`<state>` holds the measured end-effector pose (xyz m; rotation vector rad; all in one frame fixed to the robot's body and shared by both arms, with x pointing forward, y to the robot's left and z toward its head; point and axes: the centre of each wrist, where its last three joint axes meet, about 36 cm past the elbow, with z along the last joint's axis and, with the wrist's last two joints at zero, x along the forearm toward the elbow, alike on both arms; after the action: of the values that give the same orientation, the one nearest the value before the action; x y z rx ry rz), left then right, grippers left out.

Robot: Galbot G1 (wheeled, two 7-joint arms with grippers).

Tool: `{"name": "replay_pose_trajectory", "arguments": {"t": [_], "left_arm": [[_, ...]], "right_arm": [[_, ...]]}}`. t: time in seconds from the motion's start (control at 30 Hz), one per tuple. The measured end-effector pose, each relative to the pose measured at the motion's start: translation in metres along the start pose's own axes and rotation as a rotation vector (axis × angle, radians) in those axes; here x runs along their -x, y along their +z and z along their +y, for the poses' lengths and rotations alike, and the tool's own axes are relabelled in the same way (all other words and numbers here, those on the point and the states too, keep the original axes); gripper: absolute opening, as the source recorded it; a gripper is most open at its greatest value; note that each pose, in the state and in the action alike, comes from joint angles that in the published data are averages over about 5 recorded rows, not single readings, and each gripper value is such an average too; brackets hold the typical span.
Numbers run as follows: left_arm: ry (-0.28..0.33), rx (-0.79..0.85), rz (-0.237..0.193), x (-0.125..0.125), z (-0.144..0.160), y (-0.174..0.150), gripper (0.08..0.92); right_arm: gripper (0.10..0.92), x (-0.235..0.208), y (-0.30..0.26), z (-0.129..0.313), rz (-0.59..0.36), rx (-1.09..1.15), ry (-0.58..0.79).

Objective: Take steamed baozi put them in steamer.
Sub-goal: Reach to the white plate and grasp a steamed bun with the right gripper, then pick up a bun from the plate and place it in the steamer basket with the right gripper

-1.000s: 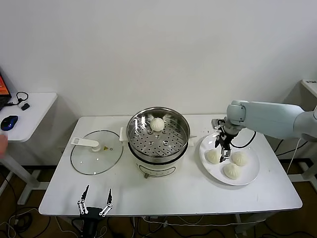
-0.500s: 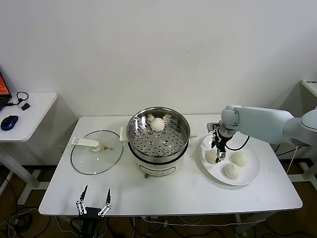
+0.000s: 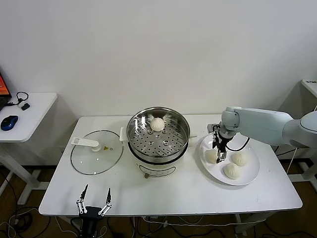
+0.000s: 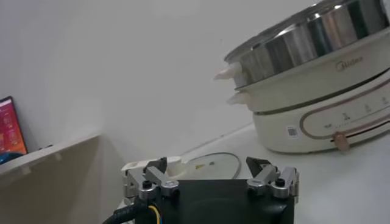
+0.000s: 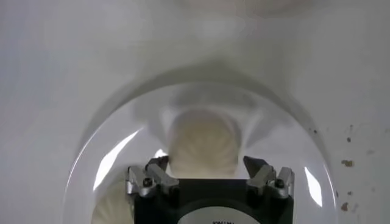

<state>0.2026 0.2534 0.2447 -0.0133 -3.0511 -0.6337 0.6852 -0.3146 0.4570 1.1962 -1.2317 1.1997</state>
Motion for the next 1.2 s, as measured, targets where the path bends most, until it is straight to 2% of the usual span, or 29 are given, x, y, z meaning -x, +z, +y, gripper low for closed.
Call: {"name": "replay_pose_trajectory", "arguments": {"t": [0.17,0.4,0.57,0.87,1.2], "left_arm": [[0.000,0.000,0.000,0.000,0.000,0.000,0.823],[-0.001,0.000,-0.002,0.000,0.001,-0.001,0.823],[-0.001,0.000,-0.001,-0.001,0.000,-0.001,0.823],[0.007,-0.004,-0.002,0.001,-0.004,0.000,0.823],[0.016,0.001,-0.009,0.002,-0.008,-0.001,0.823]], "right_arm": [[0.627,0.001,-0.001,0.001,0.003,-0.004,0.001],[0.611,-0.007,0.002,0.002,0.002,-0.009,0.004],[0.611,-0.028,0.003,0.000,-0.004,-0.018,0.009],[0.611,-0.104,-0.004,-0.007,-0.031,-0.046,0.051],[0.619,-0.216,-0.038,-0.003,-0.089,-0.081,0.117]]}}
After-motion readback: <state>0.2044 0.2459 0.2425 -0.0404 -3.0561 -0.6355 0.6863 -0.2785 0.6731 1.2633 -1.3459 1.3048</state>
